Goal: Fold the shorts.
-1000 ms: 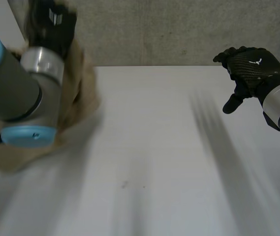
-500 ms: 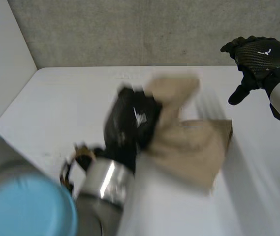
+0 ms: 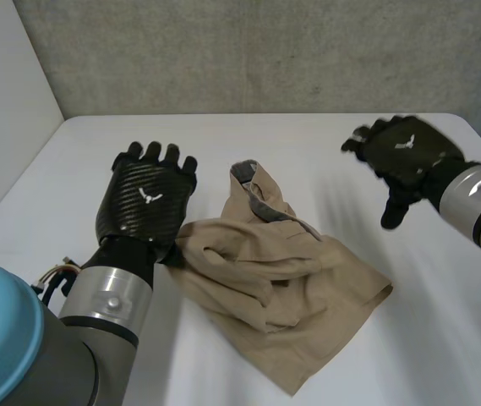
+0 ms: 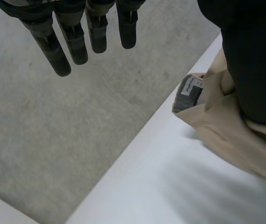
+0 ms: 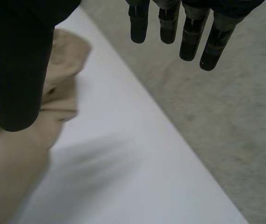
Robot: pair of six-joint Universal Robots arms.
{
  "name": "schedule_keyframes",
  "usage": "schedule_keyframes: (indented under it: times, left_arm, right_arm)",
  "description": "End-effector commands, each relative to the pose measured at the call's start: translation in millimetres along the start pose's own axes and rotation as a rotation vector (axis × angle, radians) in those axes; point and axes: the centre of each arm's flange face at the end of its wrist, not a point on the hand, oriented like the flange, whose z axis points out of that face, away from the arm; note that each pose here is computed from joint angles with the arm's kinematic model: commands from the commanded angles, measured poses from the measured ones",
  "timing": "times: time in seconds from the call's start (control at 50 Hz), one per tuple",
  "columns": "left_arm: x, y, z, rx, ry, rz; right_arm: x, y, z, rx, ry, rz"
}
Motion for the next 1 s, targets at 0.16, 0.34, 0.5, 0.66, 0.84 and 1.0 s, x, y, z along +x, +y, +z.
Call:
schedule_keyframes:
  times: [0.16, 0.34, 0.5, 0.66, 0.84, 1.0]
  left_arm:
    - [-8, 31, -25, -0.327, 0.049, -0.251]
    - [-19, 42, -31, -0.466, 0.031, -0.410]
    - [-15, 47, -26, -0.480, 0.095, -0.459]
    - [4, 70, -11, -0.555, 0.135, -0.455]
    - [-17, 41, 42, -0.360, 0.036, -0.494]
    - [-80, -71, 71, 0.070, -0.088, -0.514]
  right_arm:
    - [-55, 27, 6, -0.130, -0.245, 0.200]
    - [-87, 35, 8, -0.140, -0.329, 0.232]
    - [-104, 42, 17, -0.087, -0.325, 0.204]
    - [-114, 34, 33, 0.053, -0.211, 0.136]
    - [-85, -17, 36, 0.222, -0.061, 0.101]
    - [-6, -126, 16, 0.551, 0.211, 0.165]
